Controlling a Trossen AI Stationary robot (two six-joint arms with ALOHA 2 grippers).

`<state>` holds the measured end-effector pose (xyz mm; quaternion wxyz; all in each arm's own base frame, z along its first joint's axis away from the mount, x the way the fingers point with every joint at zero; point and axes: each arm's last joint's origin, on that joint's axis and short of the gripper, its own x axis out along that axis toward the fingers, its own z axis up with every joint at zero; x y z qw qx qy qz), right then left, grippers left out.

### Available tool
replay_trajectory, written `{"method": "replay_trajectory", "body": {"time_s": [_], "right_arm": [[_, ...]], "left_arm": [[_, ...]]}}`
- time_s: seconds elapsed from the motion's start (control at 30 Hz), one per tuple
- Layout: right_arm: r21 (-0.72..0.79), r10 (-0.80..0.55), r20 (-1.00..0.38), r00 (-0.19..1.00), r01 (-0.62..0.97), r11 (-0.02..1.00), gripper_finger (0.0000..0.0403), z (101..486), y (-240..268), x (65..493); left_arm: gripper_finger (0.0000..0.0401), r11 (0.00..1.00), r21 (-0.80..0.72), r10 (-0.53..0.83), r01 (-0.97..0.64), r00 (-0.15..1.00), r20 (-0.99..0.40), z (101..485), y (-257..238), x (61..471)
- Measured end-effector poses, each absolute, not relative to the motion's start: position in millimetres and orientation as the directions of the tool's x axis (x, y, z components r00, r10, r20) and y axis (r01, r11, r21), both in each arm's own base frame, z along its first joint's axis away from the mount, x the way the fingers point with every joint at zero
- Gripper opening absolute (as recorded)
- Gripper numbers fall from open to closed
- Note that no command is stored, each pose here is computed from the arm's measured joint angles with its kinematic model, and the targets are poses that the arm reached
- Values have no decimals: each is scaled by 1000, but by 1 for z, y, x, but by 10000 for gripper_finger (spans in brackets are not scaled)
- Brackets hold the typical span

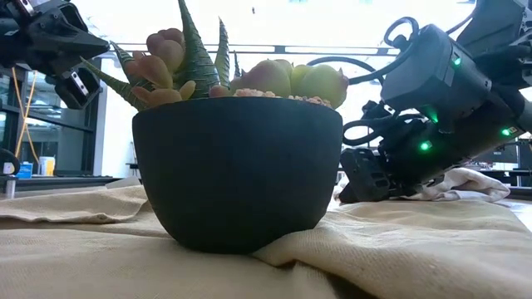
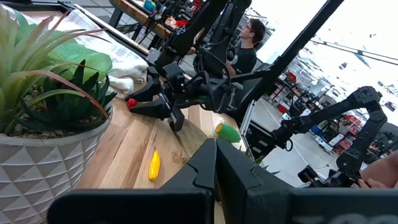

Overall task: Pick and placing Produce into tupperware
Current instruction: Put the red cherry into the transparent bin

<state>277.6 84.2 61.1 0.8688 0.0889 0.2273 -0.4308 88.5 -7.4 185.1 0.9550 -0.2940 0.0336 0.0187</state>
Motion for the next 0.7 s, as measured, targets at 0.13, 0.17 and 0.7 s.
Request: {"method": "replay_trajectory", "body": {"time_s": [0.13, 0.17, 0.7], "right_arm": [[-41, -707, -474, 526, 788, 614, 127, 61, 84, 278], [-41, -706, -474, 526, 788, 614, 124, 61, 84, 278], [-53, -716, -464, 522, 791, 610, 83, 61, 84, 276]], "left_arm": [[1, 826, -560, 16, -55, 997, -75, 185, -7, 89], [1, 826, -560, 16, -56, 997, -75, 185, -7, 89], [1, 826, -560, 16, -56, 997, -75, 185, -7, 89]]}}
